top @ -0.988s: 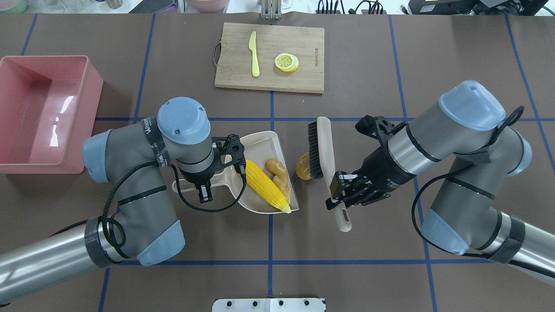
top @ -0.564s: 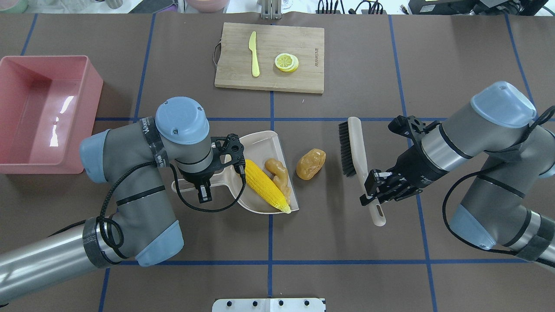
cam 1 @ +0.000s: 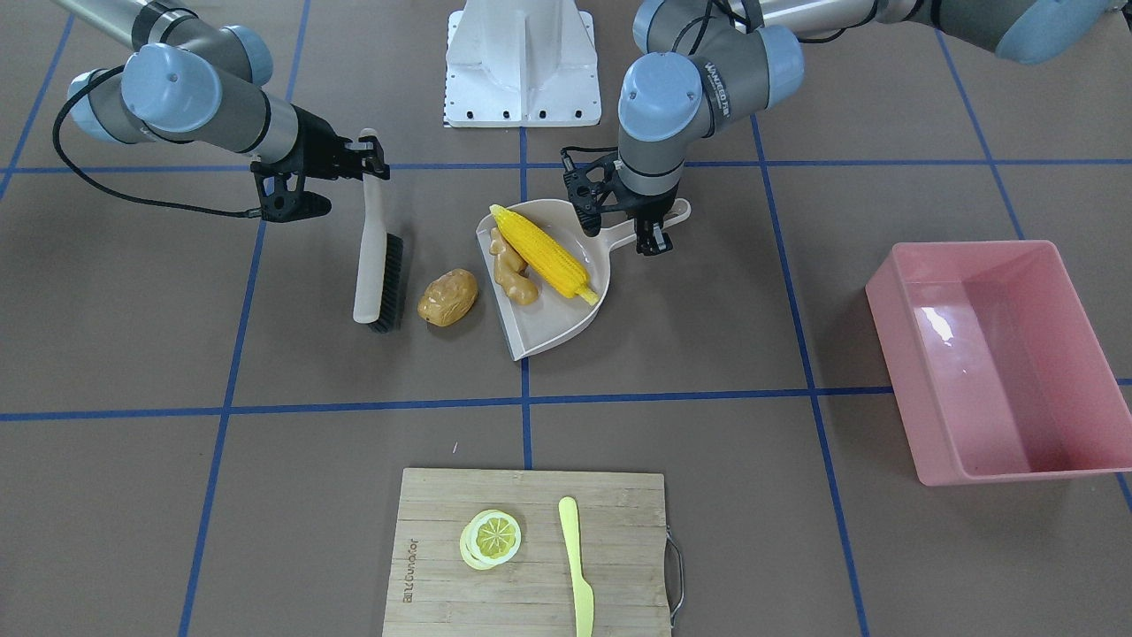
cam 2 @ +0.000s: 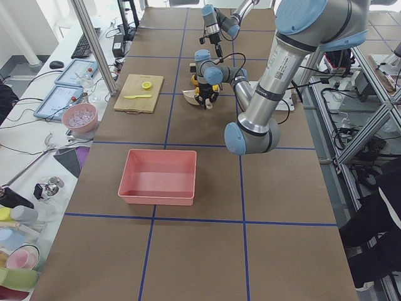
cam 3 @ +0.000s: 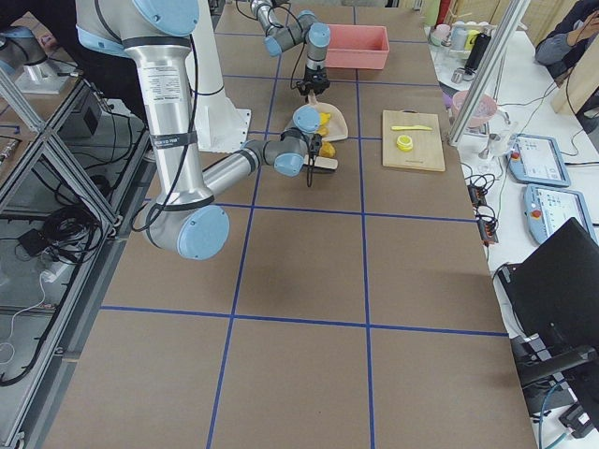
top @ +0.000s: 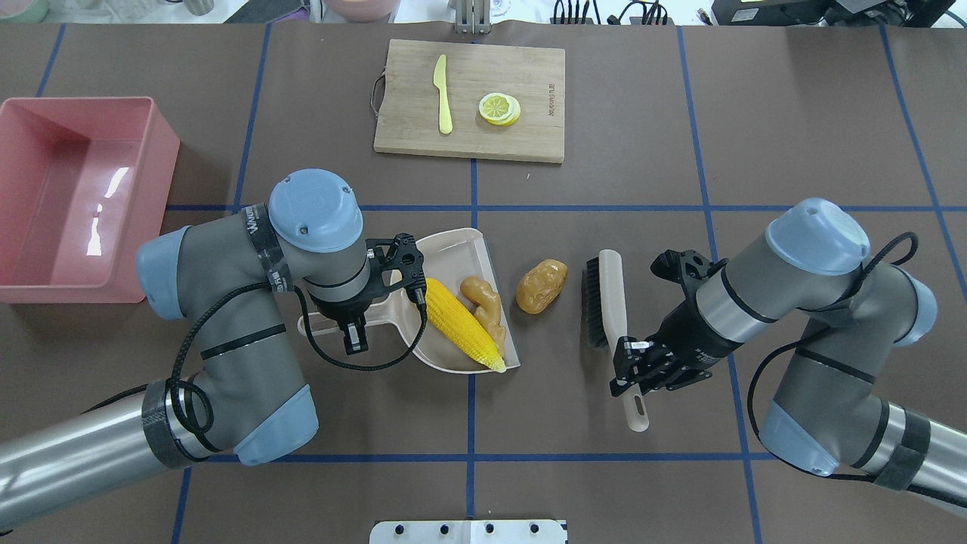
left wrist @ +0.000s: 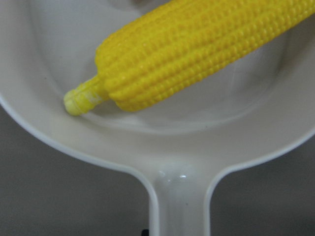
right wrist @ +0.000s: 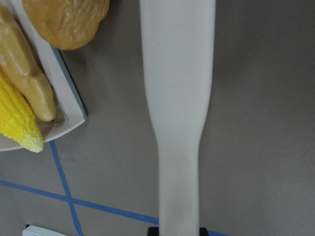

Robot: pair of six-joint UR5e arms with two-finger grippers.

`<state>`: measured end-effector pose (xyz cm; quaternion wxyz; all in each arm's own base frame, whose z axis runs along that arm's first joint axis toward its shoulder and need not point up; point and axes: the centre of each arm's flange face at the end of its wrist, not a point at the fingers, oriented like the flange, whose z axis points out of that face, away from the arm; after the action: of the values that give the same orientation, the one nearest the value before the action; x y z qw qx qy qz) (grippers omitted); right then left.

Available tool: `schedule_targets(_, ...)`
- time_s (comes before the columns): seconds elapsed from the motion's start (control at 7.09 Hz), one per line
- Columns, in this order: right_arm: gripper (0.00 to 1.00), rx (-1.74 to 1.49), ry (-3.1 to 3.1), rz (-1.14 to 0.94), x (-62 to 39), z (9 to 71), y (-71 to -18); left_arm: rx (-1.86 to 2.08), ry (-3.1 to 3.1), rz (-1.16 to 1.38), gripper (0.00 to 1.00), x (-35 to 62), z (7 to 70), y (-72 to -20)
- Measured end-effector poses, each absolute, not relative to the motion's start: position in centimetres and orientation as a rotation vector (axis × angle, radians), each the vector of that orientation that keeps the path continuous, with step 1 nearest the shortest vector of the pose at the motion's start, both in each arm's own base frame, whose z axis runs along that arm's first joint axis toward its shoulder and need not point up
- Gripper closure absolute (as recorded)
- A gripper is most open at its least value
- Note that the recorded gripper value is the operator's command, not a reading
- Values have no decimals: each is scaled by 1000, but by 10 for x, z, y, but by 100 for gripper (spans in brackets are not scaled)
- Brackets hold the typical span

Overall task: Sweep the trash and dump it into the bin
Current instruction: 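Sweep the potato into the dustpan with the right gripper's brush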

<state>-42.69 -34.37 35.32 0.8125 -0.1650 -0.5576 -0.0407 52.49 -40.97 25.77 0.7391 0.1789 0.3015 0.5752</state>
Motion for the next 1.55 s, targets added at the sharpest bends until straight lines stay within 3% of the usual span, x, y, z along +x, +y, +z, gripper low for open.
schedule_targets(1.55, 100, -317, -1215, -136, -545, 249, -341, 389, 657, 1262, 100, 523, 260, -409)
